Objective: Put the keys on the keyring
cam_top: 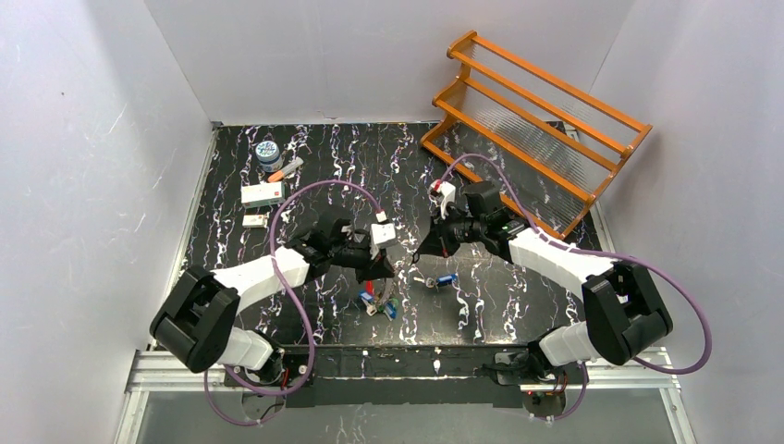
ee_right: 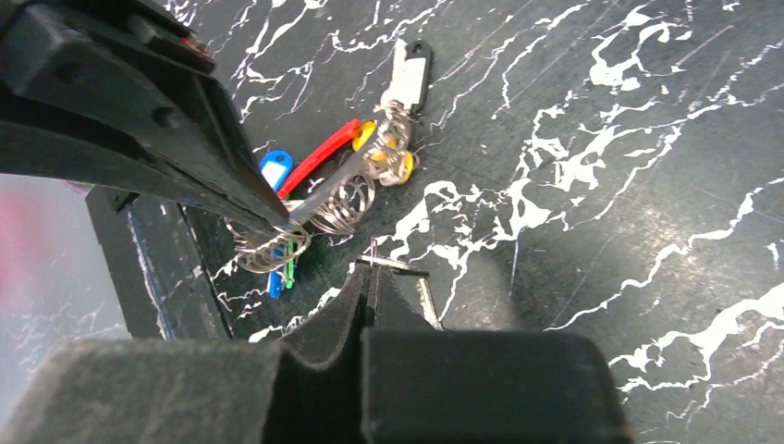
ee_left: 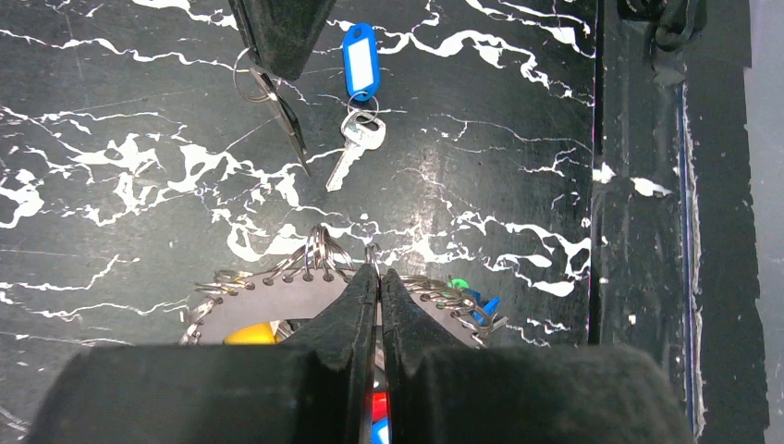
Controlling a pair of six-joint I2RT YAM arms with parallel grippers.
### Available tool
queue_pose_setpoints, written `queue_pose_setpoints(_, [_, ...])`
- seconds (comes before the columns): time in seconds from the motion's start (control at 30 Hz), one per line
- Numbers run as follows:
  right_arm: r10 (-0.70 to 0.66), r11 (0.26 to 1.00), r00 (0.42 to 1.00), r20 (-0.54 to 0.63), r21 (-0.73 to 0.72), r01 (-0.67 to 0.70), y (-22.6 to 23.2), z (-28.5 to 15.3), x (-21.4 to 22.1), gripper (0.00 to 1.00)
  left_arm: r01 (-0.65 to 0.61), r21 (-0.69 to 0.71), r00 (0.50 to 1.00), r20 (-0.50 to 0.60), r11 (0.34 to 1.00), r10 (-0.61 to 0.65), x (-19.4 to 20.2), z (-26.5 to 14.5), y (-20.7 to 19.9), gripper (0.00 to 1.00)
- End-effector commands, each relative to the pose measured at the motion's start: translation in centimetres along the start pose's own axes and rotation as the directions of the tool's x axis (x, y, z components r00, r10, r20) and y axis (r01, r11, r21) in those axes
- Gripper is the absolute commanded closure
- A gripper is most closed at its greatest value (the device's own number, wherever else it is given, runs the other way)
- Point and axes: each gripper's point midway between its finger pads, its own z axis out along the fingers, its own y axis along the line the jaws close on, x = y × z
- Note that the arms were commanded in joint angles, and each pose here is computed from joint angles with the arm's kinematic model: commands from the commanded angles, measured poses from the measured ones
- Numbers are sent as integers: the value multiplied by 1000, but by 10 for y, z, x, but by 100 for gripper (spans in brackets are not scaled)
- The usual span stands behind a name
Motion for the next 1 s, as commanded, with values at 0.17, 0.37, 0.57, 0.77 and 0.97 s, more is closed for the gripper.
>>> queue_pose_setpoints(0.17, [-45, 992, 999, 3, -115, 45, 20, -3, 3, 99, 49, -52, 992, 117, 997, -42, -13, 14, 5, 100])
queue_pose_setpoints(0.37, [-37, 990, 998, -42, -139, 30, 25, -3, 17, 99, 104, -122, 986, 143, 987, -86, -8, 8, 7, 100])
queue_pose_setpoints(0.57, [-68, 988, 993, -99, -147, 53, 34, 7, 29, 99, 129, -168, 982, 157, 977, -102, -3, 3, 8, 100])
queue_pose_setpoints(0.77, [-96, 986, 988, -123, -144, 78, 40, 18, 33, 99, 145, -204, 978, 180, 968, -108, -5, -1, 11, 100])
queue_pose_setpoints(0.97, [-127, 983, 980, -153, -148, 105, 46, 28, 37, 99, 139, -206, 977, 189, 969, -100, -5, -4, 8, 100])
